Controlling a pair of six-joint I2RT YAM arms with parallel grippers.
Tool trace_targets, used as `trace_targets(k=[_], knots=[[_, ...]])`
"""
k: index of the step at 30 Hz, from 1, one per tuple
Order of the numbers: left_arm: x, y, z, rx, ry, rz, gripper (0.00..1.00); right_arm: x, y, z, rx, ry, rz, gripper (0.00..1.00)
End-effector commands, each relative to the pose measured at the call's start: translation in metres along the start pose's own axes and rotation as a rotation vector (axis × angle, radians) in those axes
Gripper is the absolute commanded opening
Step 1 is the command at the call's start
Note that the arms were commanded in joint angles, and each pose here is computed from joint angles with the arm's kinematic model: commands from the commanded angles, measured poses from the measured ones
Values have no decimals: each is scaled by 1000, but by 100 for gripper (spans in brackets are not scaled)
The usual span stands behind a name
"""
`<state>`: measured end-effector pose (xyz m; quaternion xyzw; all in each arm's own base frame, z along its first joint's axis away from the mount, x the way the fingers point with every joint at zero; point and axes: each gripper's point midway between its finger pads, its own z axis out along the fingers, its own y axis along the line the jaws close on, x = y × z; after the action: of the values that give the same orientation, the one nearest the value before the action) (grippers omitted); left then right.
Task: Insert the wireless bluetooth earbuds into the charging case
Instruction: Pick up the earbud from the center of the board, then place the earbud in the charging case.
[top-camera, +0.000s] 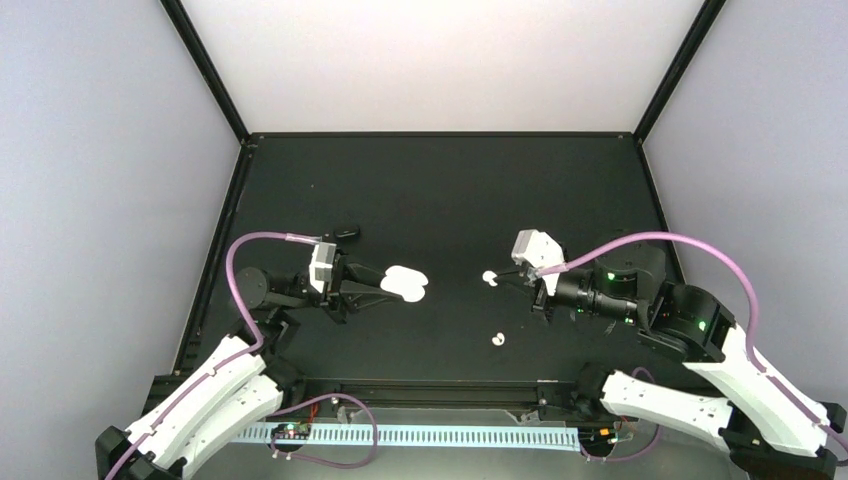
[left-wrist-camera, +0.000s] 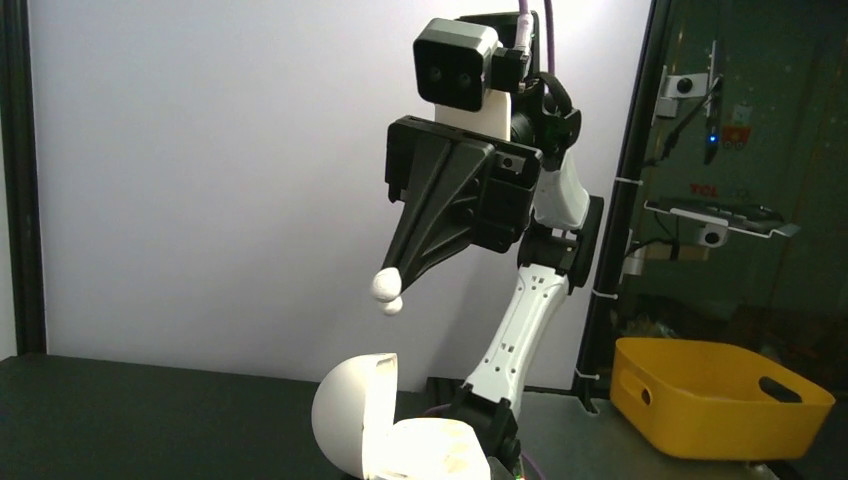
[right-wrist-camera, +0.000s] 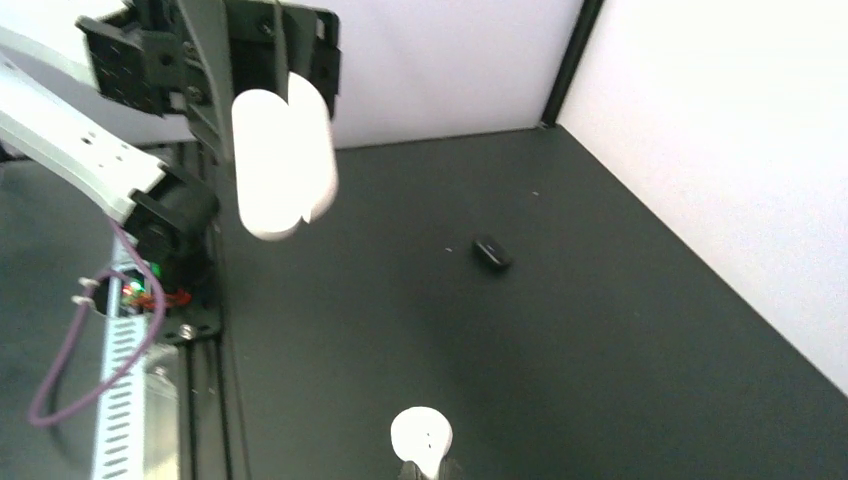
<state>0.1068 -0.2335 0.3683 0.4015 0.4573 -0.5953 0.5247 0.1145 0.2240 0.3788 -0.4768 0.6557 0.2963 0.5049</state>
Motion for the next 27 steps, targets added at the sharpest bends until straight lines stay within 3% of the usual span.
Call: trace_targets(k=[1, 10, 17, 27], knots=[[-18, -9, 4, 26, -3, 57, 1, 9, -21, -2, 115, 102, -86, 1], [-16, -7, 3, 2, 3, 73, 2, -45, 25, -7, -89, 47, -218, 1], [-6, -19, 2, 66, -26, 155, 2, -40, 65, 18, -202, 137, -350, 1], [4, -36, 5, 145, -10, 206, 1, -47, 88, 38, -244, 158, -370, 1]])
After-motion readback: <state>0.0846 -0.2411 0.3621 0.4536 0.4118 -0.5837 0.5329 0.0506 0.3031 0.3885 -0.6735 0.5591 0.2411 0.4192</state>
